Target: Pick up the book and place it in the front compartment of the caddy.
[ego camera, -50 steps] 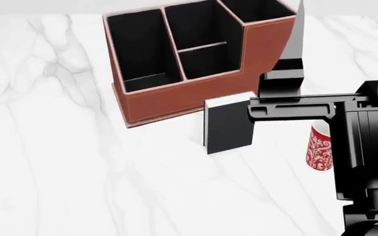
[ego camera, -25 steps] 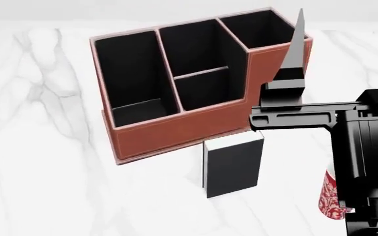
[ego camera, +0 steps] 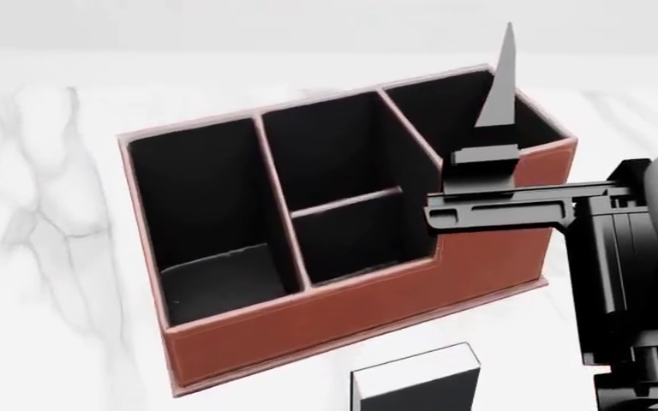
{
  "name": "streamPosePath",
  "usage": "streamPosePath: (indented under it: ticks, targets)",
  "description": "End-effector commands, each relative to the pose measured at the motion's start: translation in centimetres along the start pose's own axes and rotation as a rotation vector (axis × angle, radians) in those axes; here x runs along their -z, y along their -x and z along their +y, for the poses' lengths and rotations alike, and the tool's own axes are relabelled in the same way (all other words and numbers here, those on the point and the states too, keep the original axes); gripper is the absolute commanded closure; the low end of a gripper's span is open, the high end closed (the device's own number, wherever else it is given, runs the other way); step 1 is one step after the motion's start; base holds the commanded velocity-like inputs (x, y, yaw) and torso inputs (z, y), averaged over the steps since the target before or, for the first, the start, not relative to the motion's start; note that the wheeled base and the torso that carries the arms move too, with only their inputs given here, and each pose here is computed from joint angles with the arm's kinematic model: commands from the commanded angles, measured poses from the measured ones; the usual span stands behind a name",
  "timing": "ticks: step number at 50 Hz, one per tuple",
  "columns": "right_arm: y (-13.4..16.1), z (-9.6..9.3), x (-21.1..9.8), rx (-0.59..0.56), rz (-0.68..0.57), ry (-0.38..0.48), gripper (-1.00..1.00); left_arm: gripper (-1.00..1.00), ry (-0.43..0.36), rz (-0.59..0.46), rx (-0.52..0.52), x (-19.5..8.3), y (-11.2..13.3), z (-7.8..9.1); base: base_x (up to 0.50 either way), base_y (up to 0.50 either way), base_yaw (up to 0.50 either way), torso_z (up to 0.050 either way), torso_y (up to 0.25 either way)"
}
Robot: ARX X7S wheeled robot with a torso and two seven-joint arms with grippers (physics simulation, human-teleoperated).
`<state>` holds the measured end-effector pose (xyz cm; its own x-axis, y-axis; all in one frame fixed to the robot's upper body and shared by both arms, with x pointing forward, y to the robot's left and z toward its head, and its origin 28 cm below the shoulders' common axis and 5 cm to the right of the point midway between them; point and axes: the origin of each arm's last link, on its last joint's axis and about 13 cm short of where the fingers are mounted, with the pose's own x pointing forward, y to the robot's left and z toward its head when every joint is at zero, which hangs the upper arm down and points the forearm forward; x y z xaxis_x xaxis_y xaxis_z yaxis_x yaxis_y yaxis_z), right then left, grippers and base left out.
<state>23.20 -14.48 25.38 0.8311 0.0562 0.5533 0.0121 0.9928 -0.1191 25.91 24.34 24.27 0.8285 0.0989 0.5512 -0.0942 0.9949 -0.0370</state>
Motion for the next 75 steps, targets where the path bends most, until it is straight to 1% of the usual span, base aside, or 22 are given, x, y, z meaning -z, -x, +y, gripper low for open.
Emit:
streamPosePath:
  ticks: [1,27,43,44,49,50,53,56,57,59,61,62,67,69,70,71,72,75]
  targets:
    - [0.0,0.1,0.0,-0.011,0.002,0.000,-1.00,-1.00,-0.001,0.000,0.004,0.0,0.0,-0.1,0.50,0.00,0.00,0.000,0.000]
    - [0.1,0.1,0.0,-0.012,-0.002,-0.004,-1.00,-1.00,-0.001,0.004,0.006,0.1,0.1,-0.1,0.50,0.00,0.00,0.000,0.002]
    - [-0.3,-0.5,-1.0,-0.031,-0.014,0.026,-1.00,-1.00,-0.003,0.005,0.007,0.1,0.1,-0.1,0.00,0.00,0.00,0.000,0.001]
    - [-0.5,-0.6,-1.2,-0.049,0.005,0.037,-1.00,-1.00,-0.002,0.005,0.006,0.1,0.1,-0.1,0.00,0.00,0.00,0.000,0.000]
    - [-0.8,-1.3,-2.7,-0.097,0.001,0.033,-1.00,-1.00,-0.002,0.005,0.007,0.1,0.1,-0.1,0.00,0.00,0.00,0.000,0.000]
    - [-0.9,-1.6,-3.2,-0.126,-0.005,0.027,-1.00,-1.00,-0.002,0.006,0.006,0.2,0.1,-0.1,0.00,0.00,0.00,0.000,0.000]
    - [-0.9,-2.1,-4.1,-0.163,-0.009,0.003,-1.00,-1.00,-0.005,0.008,0.006,0.2,0.2,-0.1,0.00,0.00,0.00,0.000,0.000]
    - [-0.7,-2.6,-4.9,-0.219,0.008,0.004,-1.00,-1.00,-0.005,0.007,0.005,0.1,0.2,0.0,0.00,0.00,0.00,0.000,0.000]
    - [-0.7,-2.8,-5.2,-0.243,0.027,0.028,-1.00,-1.00,-0.005,0.005,0.004,0.1,0.2,0.0,0.00,0.00,0.00,0.000,0.000]
    - [-0.6,-3.0,-5.3,-0.268,0.046,0.035,-1.00,-1.00,-0.005,0.005,0.003,0.1,0.1,0.0,0.00,0.00,0.00,0.000,0.000]
    - [-0.7,-3.5,-5.5,-0.287,0.071,0.022,-1.00,-1.00,-0.007,0.005,0.004,0.1,0.1,0.0,0.00,0.00,0.00,0.000,0.000]
    - [-0.6,-3.6,-5.6,-0.302,0.079,0.039,-1.00,-1.00,-0.007,0.005,0.004,0.1,0.1,0.0,0.00,0.00,0.00,0.000,0.000]
    - [-0.5,-4.2,-6.0,-0.415,0.147,0.048,-1.00,-1.00,-0.009,0.003,0.003,0.0,0.0,0.0,0.00,0.00,0.00,0.000,0.000]
    - [-0.5,-4.3,-6.0,-0.426,0.155,0.055,-1.00,-1.00,-0.011,0.002,0.004,-0.1,0.0,-0.1,0.00,0.00,0.00,0.000,0.000]
    - [-0.3,-4.4,-6.1,-0.470,0.167,0.069,-1.00,-1.00,-0.010,0.002,0.006,-0.1,0.1,-0.1,0.00,0.00,0.00,0.000,0.000]
    - [-0.2,-4.5,-6.1,-0.485,0.173,0.072,-1.00,-1.00,-0.010,0.002,0.006,-0.1,0.1,-0.1,0.00,0.00,0.00,0.000,0.000]
    - [-0.2,-4.6,-6.1,-0.494,0.179,0.057,-1.00,-1.00,-0.010,0.002,0.006,-0.1,0.1,-0.1,0.00,0.00,0.00,0.000,0.000]
    - [-0.1,-5.0,-6.1,-0.524,0.202,0.064,-1.00,-1.00,-0.011,0.002,0.003,-0.1,0.1,-0.1,0.00,0.00,0.00,0.000,0.000]
